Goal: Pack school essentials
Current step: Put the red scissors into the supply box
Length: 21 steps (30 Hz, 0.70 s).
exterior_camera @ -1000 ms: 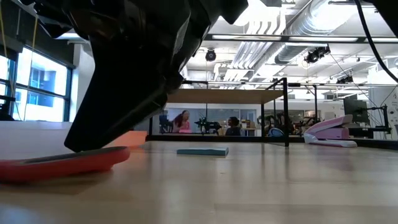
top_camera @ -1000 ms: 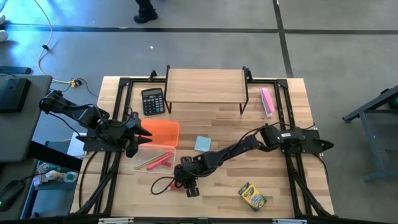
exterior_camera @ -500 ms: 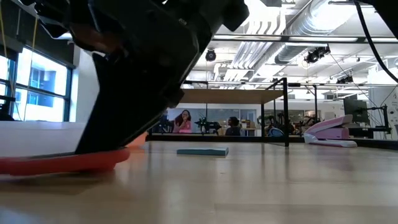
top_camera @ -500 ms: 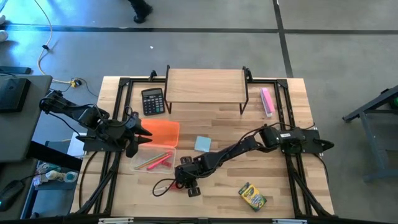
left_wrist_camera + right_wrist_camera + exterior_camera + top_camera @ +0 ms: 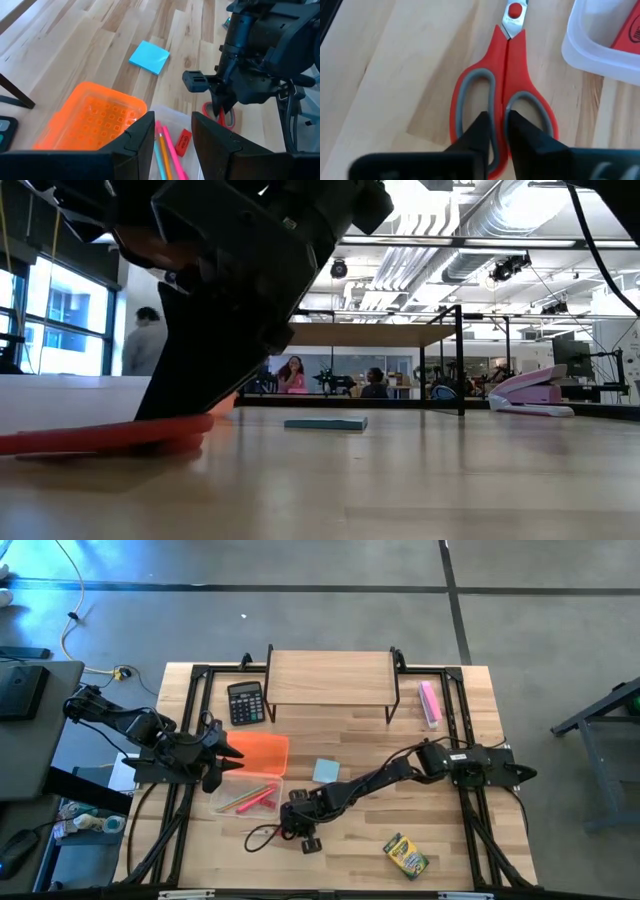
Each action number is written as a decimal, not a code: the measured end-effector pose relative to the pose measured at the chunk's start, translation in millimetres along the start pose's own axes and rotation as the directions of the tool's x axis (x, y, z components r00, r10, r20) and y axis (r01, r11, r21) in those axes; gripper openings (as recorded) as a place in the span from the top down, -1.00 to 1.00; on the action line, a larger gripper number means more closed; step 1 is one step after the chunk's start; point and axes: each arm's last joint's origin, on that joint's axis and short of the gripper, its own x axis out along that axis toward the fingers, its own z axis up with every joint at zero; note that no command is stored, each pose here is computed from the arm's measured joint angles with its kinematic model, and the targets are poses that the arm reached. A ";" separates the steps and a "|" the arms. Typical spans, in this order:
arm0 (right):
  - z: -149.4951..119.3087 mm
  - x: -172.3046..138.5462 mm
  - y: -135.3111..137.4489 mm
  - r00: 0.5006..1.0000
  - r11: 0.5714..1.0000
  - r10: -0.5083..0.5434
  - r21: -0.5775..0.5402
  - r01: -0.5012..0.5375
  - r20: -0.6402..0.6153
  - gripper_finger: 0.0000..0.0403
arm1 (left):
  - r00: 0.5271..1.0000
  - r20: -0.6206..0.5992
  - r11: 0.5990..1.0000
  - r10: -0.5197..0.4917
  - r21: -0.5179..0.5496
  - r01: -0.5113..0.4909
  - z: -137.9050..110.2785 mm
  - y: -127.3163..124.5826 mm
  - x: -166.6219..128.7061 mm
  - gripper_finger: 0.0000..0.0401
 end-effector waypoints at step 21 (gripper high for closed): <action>8.9 -24.7 39.5 0.994 0.985 0.101 0.137 -0.106 0.044 0.89 | 0.995 -0.092 0.999 0.043 -0.001 -0.044 -8.7 5.3 -0.6 0.41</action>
